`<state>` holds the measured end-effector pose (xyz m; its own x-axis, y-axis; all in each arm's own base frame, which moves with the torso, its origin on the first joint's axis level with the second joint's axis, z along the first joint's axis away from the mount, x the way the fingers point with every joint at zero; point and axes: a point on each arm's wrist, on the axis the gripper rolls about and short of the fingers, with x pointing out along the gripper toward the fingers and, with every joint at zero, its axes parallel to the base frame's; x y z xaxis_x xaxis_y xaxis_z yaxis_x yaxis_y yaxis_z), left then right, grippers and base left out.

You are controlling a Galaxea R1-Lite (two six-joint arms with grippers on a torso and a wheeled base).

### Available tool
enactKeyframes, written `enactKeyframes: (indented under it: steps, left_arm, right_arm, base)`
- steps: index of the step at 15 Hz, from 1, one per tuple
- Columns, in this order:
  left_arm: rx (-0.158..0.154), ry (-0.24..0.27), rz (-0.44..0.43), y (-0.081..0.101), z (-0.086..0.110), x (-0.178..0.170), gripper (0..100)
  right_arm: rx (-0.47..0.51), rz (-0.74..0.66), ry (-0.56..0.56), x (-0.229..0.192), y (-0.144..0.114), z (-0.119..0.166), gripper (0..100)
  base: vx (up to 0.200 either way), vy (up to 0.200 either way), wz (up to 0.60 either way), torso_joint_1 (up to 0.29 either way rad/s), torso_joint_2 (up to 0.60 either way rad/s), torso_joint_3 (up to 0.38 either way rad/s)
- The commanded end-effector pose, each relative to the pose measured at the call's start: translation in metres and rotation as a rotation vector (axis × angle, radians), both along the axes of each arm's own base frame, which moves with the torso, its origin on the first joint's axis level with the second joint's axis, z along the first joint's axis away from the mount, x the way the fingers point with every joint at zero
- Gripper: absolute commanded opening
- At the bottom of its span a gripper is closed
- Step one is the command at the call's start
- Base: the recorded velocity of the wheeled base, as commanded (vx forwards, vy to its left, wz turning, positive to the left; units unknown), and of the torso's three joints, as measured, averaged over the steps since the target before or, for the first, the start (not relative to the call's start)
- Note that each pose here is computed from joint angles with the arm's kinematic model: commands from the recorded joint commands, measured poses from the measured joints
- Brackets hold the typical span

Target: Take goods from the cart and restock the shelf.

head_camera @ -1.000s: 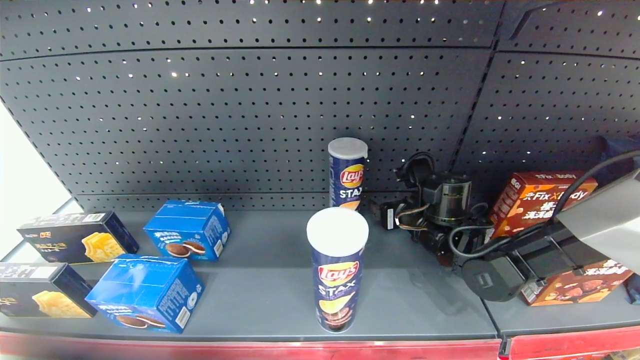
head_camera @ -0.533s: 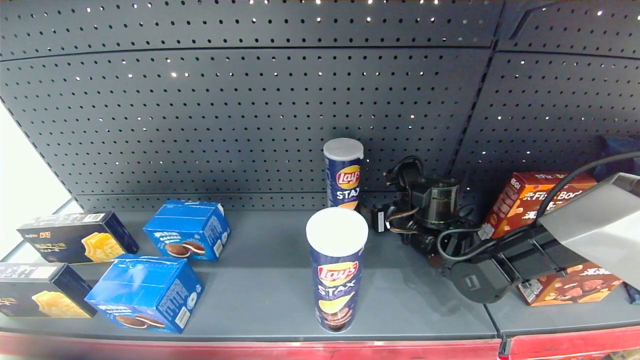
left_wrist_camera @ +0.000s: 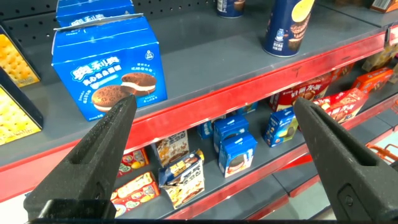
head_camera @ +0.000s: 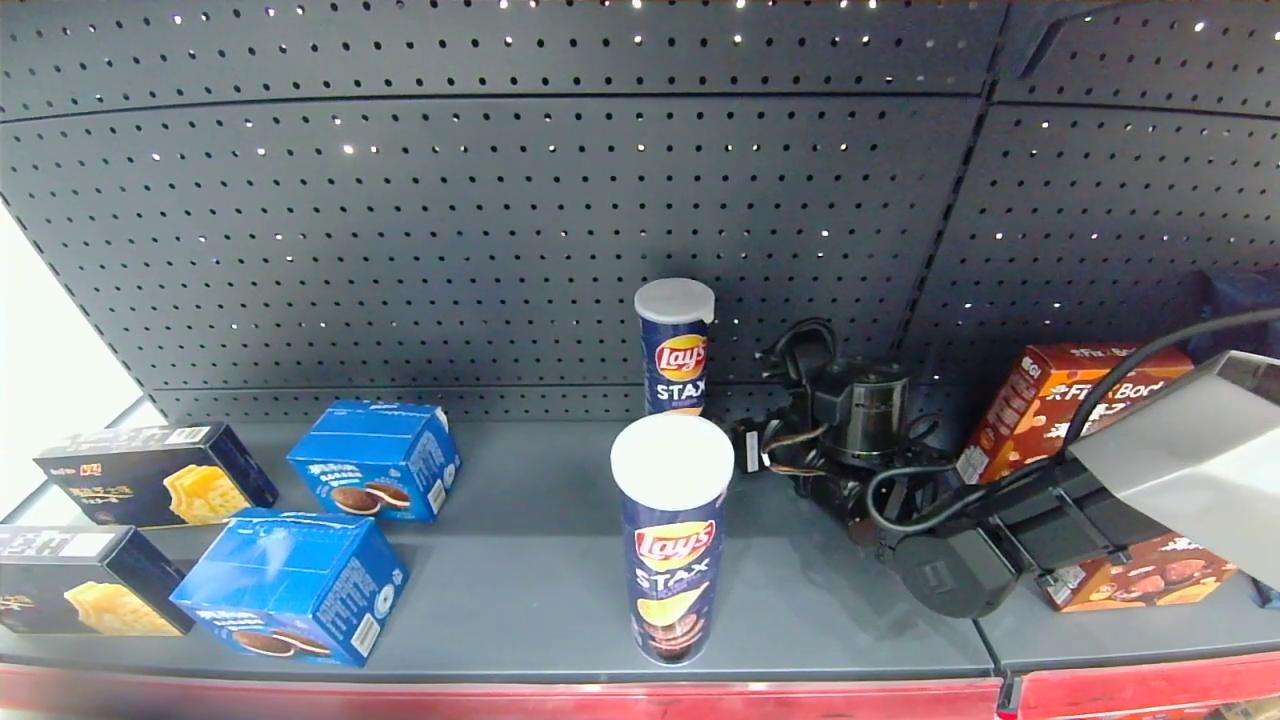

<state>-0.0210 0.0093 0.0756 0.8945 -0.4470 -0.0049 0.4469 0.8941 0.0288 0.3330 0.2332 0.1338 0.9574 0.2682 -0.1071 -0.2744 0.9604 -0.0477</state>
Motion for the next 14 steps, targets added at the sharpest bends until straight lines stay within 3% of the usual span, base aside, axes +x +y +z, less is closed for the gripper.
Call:
enactKeyframes:
  steps: [1,4,6,8,11,14]
  left_arm:
    - [0.0,0.0,0.0,0.0,0.0,0.0,100]
    - [0.0,0.0,0.0,0.0,0.0,0.0,100]
    - [0.0,0.0,0.0,0.0,0.0,0.0,100]
    - [0.0,0.0,0.0,0.0,0.0,0.0,100]
    - [0.0,0.0,0.0,0.0,0.0,0.0,100]
    - [0.0,0.0,0.0,0.0,0.0,0.0,100]
  right_arm:
    - [0.001,-0.004,-0.007,0.0,-0.001,0.003,100]
    - [0.028,-0.021,-0.062,-0.008,-0.013,0.031,100]
    - [0.039,0.01,-0.079,-0.044,-0.03,0.055,100]
    - [0.025,0.03,-0.082,-0.069,-0.041,0.062,100]
    - [-0.057,0.079,-0.166,-0.14,-0.092,0.082,100]
    - [-0.072,0.021,-0.262,-0.189,-0.142,0.098,100]
  base:
    - [0.0,0.0,0.0,0.0,0.0,0.0]
    - [0.0,0.0,0.0,0.0,0.0,0.0]
    - [0.0,0.0,0.0,0.0,0.0,0.0]
    - [0.0,0.0,0.0,0.0,0.0,0.0]
    - [0.0,0.0,0.0,0.0,0.0,0.0]
    - [0.0,0.0,0.0,0.0,0.0,0.0]
